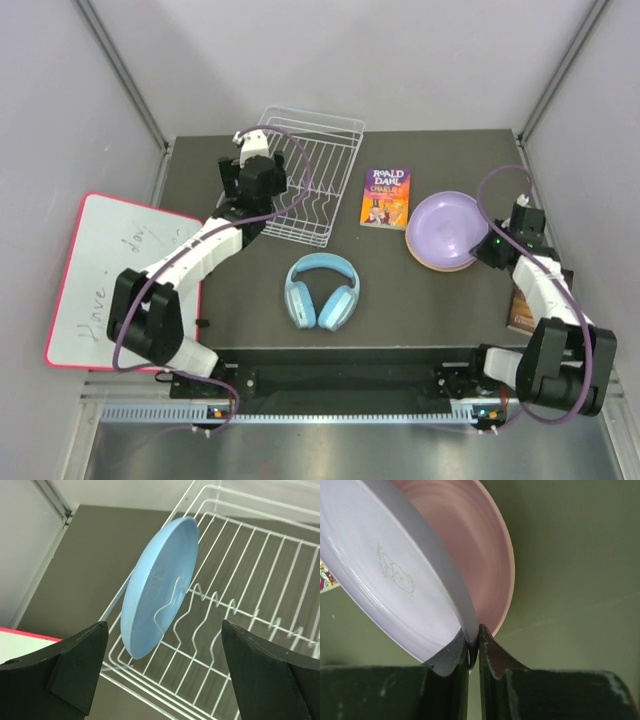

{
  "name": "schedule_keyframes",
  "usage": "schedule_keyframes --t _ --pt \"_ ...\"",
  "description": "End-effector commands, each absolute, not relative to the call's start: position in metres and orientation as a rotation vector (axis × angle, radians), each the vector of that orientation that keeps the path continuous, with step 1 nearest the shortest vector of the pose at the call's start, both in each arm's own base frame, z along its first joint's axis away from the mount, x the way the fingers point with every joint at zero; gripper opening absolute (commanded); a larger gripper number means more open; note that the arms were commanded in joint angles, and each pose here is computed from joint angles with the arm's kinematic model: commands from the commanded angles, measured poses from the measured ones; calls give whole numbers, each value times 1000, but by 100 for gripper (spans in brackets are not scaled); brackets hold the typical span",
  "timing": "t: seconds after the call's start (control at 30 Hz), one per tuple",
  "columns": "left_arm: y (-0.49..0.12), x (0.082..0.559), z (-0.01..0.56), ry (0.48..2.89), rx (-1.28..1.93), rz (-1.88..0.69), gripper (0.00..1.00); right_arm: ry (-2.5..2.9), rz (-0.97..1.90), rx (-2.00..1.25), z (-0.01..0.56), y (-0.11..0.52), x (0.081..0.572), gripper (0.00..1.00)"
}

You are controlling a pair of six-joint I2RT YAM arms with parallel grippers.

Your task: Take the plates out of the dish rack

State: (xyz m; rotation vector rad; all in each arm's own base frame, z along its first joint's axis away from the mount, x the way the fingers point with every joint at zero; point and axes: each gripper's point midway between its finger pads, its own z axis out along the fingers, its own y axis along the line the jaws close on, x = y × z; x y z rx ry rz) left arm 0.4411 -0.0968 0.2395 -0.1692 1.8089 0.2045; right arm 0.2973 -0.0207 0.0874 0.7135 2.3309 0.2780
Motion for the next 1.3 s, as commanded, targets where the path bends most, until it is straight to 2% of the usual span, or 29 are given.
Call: schedule_keyframes --t 0.0,0.1,0.23,0.3,0.53,0.63,0.67,0.7,0.77,0.8,0.9,1.07,1.27 --pt "-90 458 242 1783 -221 191 99 2290 300 675 93 -23 313 13" --pt "-88 463 229 1802 -246 186 99 2291 300 684 92 -24 315 27" --pt "-89 470 211 1833 -253 187 99 2285 295 686 96 -24 316 67" --pt "-88 473 209 1834 -256 199 99 2266 275 680 106 -27 315 72" --pt "-77 483 203 1821 -261 282 98 2169 227 619 157 -32 308 75" --pt "-66 487 200 1820 -282 326 86 2124 220 598 176 -32 304 77" --pt "-63 489 201 1816 -284 333 78 2111 220 593 181 -32 302 78" --pt "-62 490 201 1812 -286 337 62 2102 215 589 185 -32 302 78" --pt "-60 491 202 1810 -287 347 43 2097 211 591 187 -32 299 79" --pt "-59 490 201 1815 -291 359 22 2099 206 591 187 -33 299 79" --pt "-58 489 201 1815 -302 362 0 2106 207 591 184 -32 298 79" --pt "-48 485 210 1784 -343 409 0 2120 218 589 179 -30 296 79" --pt "-24 464 245 1614 -489 665 0 2117 228 583 179 -28 294 79"
